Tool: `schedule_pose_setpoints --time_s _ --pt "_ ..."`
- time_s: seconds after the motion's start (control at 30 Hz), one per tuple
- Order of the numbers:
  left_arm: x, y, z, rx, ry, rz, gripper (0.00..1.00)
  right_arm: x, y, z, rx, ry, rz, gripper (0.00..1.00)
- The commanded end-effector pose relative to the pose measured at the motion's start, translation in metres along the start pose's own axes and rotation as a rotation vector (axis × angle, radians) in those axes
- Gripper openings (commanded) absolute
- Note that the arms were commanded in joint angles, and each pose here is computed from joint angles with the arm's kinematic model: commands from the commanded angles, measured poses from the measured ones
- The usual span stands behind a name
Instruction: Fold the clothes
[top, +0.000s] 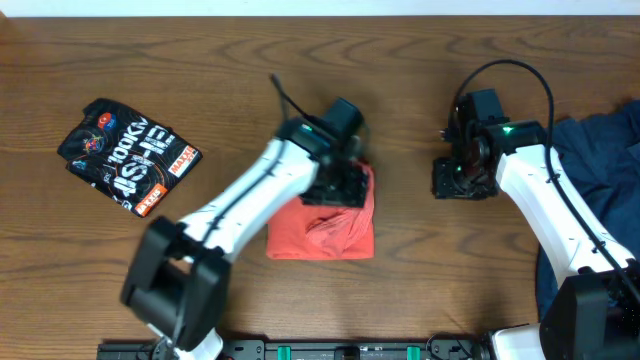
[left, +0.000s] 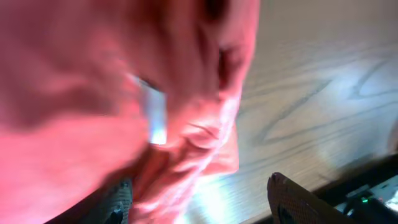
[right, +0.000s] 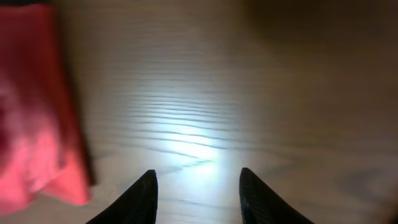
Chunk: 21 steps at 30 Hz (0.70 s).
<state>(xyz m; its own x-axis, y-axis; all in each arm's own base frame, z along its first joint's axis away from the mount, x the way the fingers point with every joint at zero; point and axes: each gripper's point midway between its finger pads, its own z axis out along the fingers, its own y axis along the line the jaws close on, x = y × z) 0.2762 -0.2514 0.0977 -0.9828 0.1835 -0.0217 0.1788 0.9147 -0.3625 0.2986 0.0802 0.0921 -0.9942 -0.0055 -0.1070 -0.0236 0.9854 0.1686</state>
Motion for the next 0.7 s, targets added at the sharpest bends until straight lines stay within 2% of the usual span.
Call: schedule_pose_setpoints --time_s 0.0,0.13,0.27,0.4,0.57,0.63,0.67 --pt "-0.038 0.016 -0.059 0.03 -0.195 0.012 0.75 0.003 0.063 -0.011 -0.368 -0.01 -0.225 0.41" --pt "-0.082 0.073 -0.09 -0.037 -0.375 -0.104 0.77 0.0 0.121 -0.032 -0.637 -0.079 -0.369 0.43" --pt "-0.099 0.114 -0.088 -0.057 -0.404 -0.19 0.77 0.003 0.158 -0.031 -0.676 -0.11 -0.476 0.43" --pt "-0.096 0.131 -0.058 -0.041 -0.313 -0.242 0.77 0.016 0.195 -0.02 -0.707 -0.095 -0.576 0.43" --pt "-0.081 0.137 -0.016 -0.041 -0.166 -0.276 0.77 0.044 0.216 0.017 -0.705 0.05 -0.586 0.43" --pt "-0.071 0.14 -0.001 -0.054 -0.097 -0.291 0.77 0.058 0.214 0.034 -0.684 0.133 -0.57 0.39" --pt "-0.063 0.141 0.006 -0.064 -0.057 -0.299 0.77 0.064 0.209 0.042 -0.655 0.173 -0.556 0.34"
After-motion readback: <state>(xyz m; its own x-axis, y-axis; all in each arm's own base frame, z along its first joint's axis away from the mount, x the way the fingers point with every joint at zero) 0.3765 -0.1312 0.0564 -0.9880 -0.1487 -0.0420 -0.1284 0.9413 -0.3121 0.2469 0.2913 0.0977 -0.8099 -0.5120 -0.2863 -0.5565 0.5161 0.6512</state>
